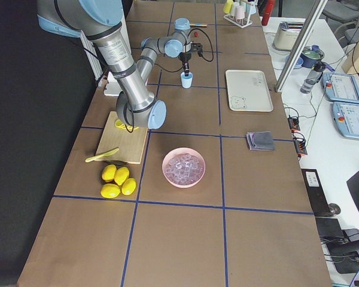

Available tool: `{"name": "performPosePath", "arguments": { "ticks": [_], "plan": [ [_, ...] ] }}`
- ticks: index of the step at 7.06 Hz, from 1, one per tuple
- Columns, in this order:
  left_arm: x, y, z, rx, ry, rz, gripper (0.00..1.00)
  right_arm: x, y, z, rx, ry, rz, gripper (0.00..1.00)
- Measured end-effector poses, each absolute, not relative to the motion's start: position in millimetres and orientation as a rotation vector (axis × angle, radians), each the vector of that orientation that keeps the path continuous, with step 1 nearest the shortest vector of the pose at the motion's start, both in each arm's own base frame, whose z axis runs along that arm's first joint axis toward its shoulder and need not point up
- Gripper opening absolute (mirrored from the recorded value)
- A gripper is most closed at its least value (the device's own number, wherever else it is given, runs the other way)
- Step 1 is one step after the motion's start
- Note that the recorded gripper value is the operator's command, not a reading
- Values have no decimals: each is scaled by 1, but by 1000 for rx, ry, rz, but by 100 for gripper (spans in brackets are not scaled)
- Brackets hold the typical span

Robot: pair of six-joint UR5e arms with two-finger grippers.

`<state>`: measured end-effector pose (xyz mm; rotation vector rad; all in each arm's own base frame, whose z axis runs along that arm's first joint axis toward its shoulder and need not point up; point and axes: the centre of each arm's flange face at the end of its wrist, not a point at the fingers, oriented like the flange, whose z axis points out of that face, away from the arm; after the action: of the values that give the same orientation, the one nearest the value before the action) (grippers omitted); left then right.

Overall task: Mash ice and strawberries in cup
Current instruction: 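Carry the ice cube with the right gripper over the light-blue cup, then open the right gripper to drop the ice cube into the cup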

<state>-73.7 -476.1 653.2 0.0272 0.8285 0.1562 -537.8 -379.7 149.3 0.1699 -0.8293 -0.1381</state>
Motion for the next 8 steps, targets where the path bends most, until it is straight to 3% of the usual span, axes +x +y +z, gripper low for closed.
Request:
{"name": "performPosePath", "arguments": {
  "ticks": [5,6,7,8],
  "plan": [
    [-74,-476,653,28,828,156,100,-568,-375,139,141,-820,-127,4],
    [-74,-476,653,27,829,156,100,-572,-376,136,140,-819,-127,12],
    [-74,-476,653,27,828,156,100,-574,-377,135,139,-818,-128,45],
    [-74,-476,654,26,828,156,100,-574,-377,135,139,-818,-128,86]
  ]
}}
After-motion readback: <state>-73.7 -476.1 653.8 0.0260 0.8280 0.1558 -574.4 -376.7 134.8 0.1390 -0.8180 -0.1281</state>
